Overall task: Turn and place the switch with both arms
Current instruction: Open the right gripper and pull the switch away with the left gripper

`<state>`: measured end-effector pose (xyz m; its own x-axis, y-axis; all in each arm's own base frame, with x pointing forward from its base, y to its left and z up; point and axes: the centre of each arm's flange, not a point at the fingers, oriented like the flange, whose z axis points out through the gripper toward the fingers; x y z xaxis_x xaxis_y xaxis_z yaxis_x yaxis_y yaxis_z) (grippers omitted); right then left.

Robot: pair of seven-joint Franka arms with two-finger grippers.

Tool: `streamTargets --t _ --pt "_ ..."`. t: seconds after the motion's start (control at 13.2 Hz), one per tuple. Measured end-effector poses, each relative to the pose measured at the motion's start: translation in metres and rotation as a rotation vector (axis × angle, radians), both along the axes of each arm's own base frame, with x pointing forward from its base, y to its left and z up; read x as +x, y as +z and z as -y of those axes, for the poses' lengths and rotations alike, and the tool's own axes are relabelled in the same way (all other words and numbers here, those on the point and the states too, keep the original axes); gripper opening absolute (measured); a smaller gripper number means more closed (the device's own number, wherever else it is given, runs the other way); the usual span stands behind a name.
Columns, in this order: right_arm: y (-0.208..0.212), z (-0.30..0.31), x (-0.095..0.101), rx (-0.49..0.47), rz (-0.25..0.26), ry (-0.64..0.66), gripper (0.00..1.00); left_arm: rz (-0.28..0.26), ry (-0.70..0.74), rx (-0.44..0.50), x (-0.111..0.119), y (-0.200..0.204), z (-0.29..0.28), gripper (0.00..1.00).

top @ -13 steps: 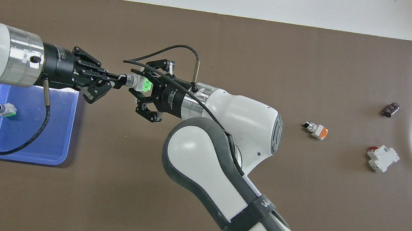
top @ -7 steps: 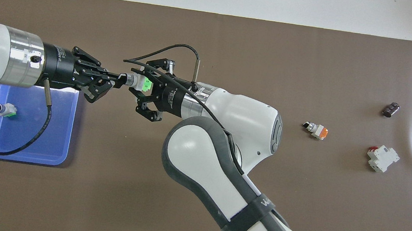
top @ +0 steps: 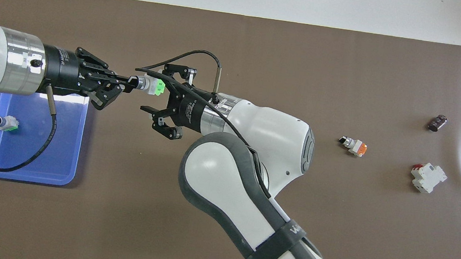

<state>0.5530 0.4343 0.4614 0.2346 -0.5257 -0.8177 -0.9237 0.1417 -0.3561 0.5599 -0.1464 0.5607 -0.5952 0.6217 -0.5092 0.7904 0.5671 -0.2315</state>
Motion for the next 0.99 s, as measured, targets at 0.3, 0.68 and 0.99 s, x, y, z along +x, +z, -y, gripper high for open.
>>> streamTargets --t 0.3,0.68,0.99 --pt "-0.005 0.004 0.001 -0.071 0.078 0.048 0.99 0.019 -0.003 0.047 0.002 -0.001 -0.004 0.11" --pt "0.000 0.069 0.033 -0.398 0.379 0.184 1.00 0.071 -0.062 0.220 0.007 -0.011 -0.036 0.11" --pt "-0.001 0.138 0.064 -0.814 0.563 0.425 1.00 0.119 -0.253 0.390 0.005 -0.046 -0.101 0.11"
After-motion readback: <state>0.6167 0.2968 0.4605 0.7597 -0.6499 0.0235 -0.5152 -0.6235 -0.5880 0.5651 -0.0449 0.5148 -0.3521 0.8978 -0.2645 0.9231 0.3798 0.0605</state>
